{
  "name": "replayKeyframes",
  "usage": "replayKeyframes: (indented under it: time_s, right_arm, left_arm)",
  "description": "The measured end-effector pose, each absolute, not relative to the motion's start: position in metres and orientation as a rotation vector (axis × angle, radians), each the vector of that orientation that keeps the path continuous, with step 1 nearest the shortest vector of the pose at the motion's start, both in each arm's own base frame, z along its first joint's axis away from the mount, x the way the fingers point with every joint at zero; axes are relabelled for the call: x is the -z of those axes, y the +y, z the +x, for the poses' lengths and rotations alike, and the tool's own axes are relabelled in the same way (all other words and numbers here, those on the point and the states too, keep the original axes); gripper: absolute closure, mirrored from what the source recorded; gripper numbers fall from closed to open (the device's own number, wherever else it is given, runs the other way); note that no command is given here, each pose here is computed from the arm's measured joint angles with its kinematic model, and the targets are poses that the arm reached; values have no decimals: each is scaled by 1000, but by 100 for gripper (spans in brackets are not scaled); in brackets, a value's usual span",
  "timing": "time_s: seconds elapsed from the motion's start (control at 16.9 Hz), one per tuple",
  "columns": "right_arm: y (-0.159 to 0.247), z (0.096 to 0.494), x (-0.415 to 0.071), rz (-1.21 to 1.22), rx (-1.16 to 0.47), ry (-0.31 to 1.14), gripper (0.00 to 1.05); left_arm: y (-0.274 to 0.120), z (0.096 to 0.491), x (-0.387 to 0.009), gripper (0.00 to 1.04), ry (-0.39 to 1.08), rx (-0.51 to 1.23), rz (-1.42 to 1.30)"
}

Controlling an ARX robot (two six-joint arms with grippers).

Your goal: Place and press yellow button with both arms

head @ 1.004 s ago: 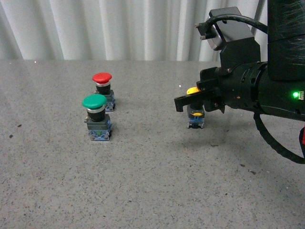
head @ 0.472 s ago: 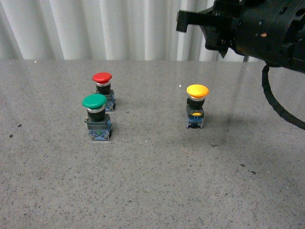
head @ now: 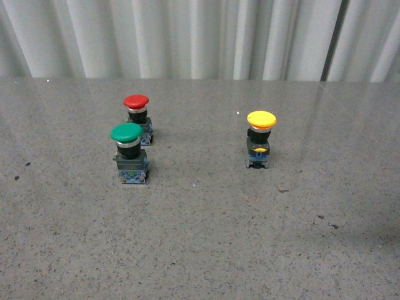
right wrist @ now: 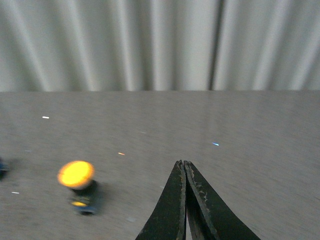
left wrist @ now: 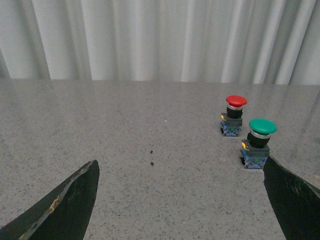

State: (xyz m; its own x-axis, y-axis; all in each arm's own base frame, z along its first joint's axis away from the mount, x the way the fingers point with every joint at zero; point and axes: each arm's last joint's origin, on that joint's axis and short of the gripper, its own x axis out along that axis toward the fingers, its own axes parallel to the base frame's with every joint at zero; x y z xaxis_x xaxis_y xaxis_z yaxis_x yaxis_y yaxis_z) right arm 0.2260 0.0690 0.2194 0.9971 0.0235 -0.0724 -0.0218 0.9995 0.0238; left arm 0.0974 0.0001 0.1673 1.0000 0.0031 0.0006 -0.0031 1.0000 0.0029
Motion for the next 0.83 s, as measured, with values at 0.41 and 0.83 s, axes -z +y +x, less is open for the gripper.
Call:
replayKeyframes:
  time_s: [0.41,0.83]
  right_arm:
    - [-1,146,-211,13,7,-23,103]
    - [0,129,-188,7,0,-6,103]
  left_arm:
    - [0,97,-167,7,-1,1,3]
    - [0,97,-167,7,-1,0,3]
